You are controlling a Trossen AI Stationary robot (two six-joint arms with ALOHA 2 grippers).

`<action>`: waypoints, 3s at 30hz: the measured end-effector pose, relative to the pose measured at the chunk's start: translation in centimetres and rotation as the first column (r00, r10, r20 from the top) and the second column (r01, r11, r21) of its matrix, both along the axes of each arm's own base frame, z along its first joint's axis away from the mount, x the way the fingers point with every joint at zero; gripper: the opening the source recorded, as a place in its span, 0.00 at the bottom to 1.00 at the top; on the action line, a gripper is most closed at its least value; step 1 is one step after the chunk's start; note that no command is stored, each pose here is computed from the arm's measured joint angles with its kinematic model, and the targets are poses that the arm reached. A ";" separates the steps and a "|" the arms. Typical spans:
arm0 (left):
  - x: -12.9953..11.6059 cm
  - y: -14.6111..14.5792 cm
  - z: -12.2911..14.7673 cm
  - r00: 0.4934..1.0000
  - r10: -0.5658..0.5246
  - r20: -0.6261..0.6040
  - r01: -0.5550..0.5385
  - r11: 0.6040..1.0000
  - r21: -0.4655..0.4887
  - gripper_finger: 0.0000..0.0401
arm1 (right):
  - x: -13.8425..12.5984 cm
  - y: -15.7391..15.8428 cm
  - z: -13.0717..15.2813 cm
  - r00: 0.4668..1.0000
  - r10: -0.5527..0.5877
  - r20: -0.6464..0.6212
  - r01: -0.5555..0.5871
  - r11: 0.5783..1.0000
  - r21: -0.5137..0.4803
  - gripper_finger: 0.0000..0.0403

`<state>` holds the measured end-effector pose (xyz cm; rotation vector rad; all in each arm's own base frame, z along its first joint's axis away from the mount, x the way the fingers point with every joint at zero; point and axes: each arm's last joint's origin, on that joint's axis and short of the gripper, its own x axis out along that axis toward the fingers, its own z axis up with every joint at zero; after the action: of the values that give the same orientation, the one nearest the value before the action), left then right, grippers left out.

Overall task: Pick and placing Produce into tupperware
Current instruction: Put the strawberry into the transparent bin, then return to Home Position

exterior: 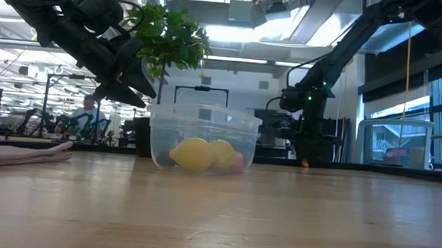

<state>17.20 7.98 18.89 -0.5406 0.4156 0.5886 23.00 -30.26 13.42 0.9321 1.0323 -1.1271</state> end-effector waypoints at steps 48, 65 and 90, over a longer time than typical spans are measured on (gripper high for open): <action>0.0 0.1 0.0 1.000 0.028 -0.007 -0.028 0.999 0.017 0.56 | 18.8 27.6 7.8 0.367 0.918 0.149 -0.879 0.395 -0.267 0.24; -0.1 0.1 0.0 1.000 0.028 -0.010 -0.028 1.000 0.015 0.56 | 18.8 27.7 6.4 0.360 0.912 0.195 -0.872 0.403 -0.278 0.35; -2.1 -1.1 6.0 0.968 -0.124 0.219 0.067 0.966 0.250 0.56 | 10.6 24.7 24.8 0.318 0.939 0.132 -0.751 0.335 -0.569 0.63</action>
<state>15.08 6.87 24.84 -0.3488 0.1433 0.4671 33.62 -5.54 38.21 0.1189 0.6695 -0.1023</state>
